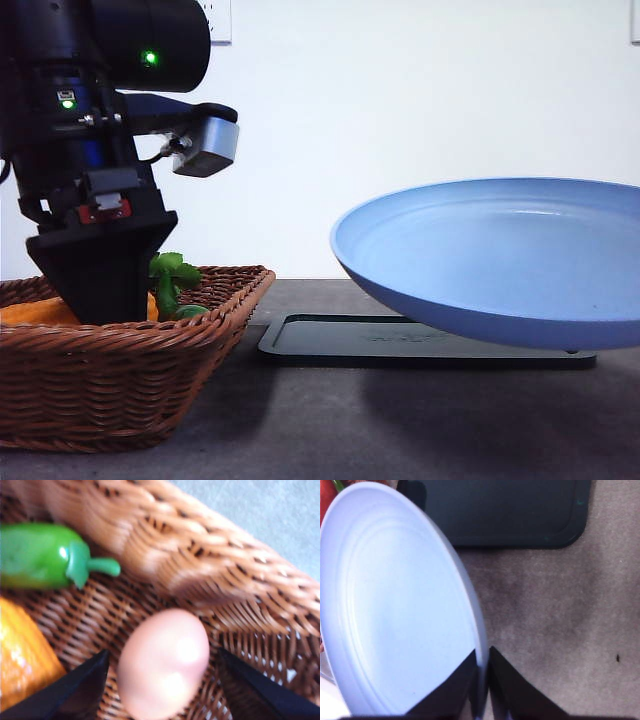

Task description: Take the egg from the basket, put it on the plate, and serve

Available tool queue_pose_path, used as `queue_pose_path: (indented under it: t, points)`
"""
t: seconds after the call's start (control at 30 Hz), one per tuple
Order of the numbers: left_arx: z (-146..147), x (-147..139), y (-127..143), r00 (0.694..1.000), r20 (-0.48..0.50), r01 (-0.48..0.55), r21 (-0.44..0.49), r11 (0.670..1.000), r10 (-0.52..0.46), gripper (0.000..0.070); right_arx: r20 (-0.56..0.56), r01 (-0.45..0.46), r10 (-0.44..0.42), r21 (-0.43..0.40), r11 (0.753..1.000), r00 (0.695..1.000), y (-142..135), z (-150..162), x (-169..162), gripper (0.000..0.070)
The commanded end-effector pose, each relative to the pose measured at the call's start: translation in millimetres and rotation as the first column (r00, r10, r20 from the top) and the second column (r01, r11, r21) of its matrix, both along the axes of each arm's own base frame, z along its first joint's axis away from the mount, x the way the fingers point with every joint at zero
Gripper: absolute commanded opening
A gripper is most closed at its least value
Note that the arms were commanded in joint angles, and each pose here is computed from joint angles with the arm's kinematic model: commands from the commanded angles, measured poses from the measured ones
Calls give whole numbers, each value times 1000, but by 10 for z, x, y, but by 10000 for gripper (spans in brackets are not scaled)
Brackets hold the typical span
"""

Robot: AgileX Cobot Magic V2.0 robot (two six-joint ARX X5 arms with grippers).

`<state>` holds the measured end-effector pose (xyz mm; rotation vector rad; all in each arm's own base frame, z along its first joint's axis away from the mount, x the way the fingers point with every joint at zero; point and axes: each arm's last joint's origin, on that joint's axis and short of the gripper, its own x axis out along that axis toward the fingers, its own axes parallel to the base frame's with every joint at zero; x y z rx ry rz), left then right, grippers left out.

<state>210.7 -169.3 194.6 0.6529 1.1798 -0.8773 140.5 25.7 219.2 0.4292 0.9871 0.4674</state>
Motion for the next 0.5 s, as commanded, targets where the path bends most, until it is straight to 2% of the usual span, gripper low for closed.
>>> queue_pose_path:
  t: [0.0, 0.13, 0.47]
  points:
    - [-3, 37, -60, 1000, 9, 28, -1, 1000, -28, 443, 11, -5, 5, 2, 1000, 1000, 0, 16, 11, 0]
    - [-31, 52, -72, 1000, 8, 29, 0, 1000, -29, 426, 11, -5, 5, 2, 1000, 1000, 0, 16, 11, 0]
    - [-68, 59, -77, 999, -5, 32, 11, 999, -32, 231, 11, -5, 5, 2, 1000, 1000, 0, 17, 11, 0]
